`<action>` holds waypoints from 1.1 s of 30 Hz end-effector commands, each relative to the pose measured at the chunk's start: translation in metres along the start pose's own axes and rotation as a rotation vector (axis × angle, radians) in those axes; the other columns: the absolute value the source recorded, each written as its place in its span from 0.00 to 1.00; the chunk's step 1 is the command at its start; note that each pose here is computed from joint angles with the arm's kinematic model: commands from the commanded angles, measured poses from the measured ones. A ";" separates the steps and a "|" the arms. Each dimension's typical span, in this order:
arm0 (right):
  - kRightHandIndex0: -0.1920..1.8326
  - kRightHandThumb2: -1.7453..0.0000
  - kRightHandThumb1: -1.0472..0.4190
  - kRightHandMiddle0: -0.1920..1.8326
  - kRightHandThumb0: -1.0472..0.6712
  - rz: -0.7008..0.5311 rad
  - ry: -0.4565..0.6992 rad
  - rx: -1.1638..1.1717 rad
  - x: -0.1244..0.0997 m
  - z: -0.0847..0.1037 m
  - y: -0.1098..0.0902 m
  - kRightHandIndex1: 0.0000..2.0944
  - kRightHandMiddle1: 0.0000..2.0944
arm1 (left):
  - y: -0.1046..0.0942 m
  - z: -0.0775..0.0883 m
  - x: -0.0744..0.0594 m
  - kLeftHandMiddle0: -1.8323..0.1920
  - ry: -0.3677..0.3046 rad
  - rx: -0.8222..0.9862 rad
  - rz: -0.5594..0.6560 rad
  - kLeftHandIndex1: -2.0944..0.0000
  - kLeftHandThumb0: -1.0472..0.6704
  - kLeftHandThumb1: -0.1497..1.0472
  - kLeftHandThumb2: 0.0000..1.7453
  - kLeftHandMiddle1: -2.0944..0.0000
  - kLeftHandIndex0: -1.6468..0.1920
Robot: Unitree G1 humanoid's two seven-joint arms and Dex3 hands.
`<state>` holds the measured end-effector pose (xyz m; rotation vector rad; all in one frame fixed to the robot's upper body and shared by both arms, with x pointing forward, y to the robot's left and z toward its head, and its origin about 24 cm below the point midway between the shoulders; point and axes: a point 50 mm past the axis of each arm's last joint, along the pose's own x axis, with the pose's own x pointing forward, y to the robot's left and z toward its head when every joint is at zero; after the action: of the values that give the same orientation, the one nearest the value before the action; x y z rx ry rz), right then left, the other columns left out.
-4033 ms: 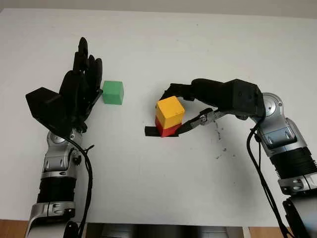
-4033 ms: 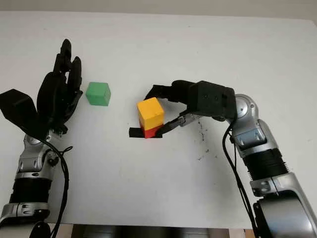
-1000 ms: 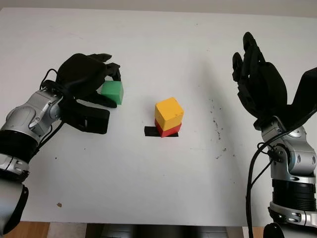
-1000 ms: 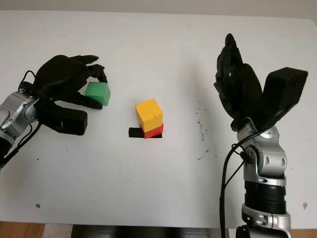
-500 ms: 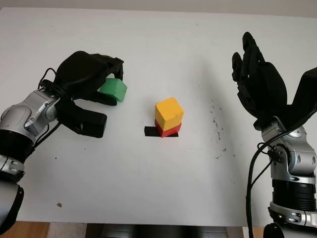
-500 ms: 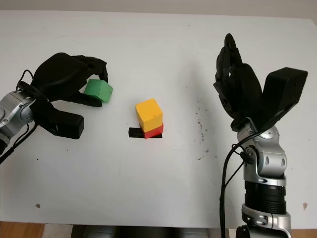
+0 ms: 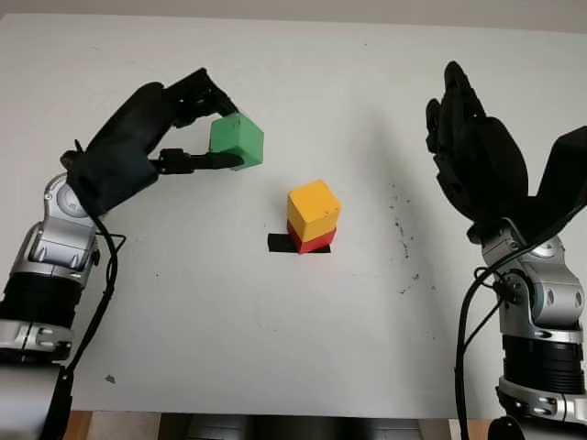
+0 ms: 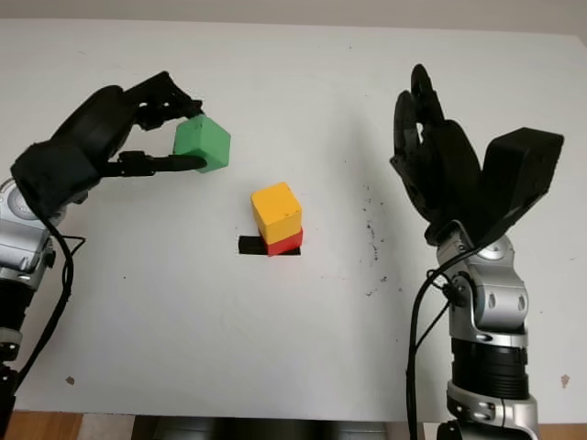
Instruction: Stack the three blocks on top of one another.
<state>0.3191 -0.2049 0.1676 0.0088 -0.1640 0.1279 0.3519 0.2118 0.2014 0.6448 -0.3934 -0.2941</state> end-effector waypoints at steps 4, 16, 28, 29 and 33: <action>0.00 0.64 0.00 0.00 0.19 -0.002 -0.016 -0.018 -0.003 0.001 0.002 0.00 0.00 | -0.005 0.006 -0.007 0.80 0.017 -0.140 0.029 0.22 0.29 1.00 0.09 0.99 0.65; 0.00 0.65 0.00 0.00 0.19 -0.001 0.000 -0.028 -0.001 -0.002 0.005 0.00 0.00 | 0.007 0.066 -0.001 0.84 0.056 -0.044 -0.116 0.19 0.34 1.00 0.08 0.97 0.66; 0.00 0.65 0.00 0.00 0.21 0.029 -0.013 -0.008 0.011 -0.009 0.015 0.00 0.00 | 0.016 0.123 0.012 0.80 0.068 0.164 -0.264 0.24 0.37 1.00 0.05 0.97 0.61; 0.00 0.64 0.00 0.00 0.21 0.029 -0.012 -0.005 0.012 -0.009 0.016 0.00 0.00 | 0.016 0.126 0.012 0.80 0.066 0.177 -0.271 0.24 0.38 1.00 0.05 0.97 0.61; 0.00 0.64 0.00 0.00 0.20 0.041 -0.010 -0.001 0.014 -0.012 0.019 0.00 0.00 | 0.012 0.135 0.013 0.80 0.044 0.212 -0.301 0.25 0.40 1.00 0.04 0.97 0.61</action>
<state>0.3315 -0.1869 0.1550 0.0093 -0.1551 0.1568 0.3108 0.1514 0.3004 0.8870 -0.2421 -0.5222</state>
